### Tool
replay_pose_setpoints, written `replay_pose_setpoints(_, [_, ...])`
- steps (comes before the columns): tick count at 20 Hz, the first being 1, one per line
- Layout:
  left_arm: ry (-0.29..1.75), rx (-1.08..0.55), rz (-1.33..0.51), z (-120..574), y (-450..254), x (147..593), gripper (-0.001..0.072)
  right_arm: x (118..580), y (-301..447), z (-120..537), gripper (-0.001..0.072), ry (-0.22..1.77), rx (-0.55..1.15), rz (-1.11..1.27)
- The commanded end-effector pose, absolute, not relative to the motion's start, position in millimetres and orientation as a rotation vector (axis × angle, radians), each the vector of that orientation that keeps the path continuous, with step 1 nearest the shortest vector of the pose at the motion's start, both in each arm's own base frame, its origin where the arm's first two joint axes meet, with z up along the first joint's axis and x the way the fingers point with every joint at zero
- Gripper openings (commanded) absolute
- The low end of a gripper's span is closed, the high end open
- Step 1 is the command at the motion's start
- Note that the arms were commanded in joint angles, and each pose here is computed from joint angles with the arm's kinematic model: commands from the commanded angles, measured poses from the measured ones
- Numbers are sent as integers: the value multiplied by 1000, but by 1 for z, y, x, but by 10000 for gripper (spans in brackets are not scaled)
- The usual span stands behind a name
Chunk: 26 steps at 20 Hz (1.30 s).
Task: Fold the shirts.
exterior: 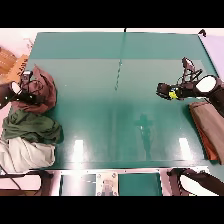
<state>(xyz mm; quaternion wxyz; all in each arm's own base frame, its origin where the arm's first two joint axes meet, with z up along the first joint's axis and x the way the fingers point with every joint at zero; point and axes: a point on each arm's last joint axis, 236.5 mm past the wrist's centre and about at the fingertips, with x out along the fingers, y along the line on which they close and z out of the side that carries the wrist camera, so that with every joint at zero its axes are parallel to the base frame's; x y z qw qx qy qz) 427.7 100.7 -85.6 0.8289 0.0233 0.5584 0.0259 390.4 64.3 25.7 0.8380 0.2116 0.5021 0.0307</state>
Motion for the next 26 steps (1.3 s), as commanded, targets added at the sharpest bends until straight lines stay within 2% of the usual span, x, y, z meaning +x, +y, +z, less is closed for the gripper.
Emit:
replay_pose_setpoints(1, [1180,-13,-15,-38,76,452,21,387,48,24,17,1080,469,30])
replay_pose_setpoints(5, [1009,79,-328,92,-55,489,21,383,19,26,17,1099,501,-26])
replay_pose_setpoints(8, [826,155,-571,171,-179,476,22,381,-1,25,17,1095,518,-64])
replay_pose_setpoints(10, [803,183,-684,178,-237,454,22,379,-9,24,17,1100,529,-81])
replay_pose_setpoints(13, [911,227,-800,139,-295,421,24,377,-13,24,17,1103,541,-90])
replay_pose_setpoints(14, [954,229,-822,121,-308,414,52,377,-11,24,18,1107,547,-86])
replay_pose_setpoints(15, [996,227,-842,105,-316,408,426,376,-9,24,63,1111,555,-81])
replay_pose_setpoints(16, [1048,198,-829,92,-317,406,713,376,-8,25,229,1111,564,-77])
replay_pose_setpoints(17, [1086,188,-809,83,-311,408,720,375,-6,25,309,1117,569,-73])
replay_pose_setpoints(18, [1092,191,-781,81,-299,415,720,373,-8,24,315,1126,571,-75])
replay_pose_setpoints(19, [1093,174,-745,81,-282,426,720,371,-8,22,389,1133,575,-76])
replay_pose_setpoints(20, [1101,147,-702,80,-260,438,720,370,-8,20,497,1146,582,-75])
replay_pose_setpoints(23, [1179,39,-592,66,-197,454,720,358,-2,-5,500,1226,596,-67])
replay_pose_setpoints(26, [1292,-137,-583,28,-174,441,720,334,15,-48,500,1338,674,-63])
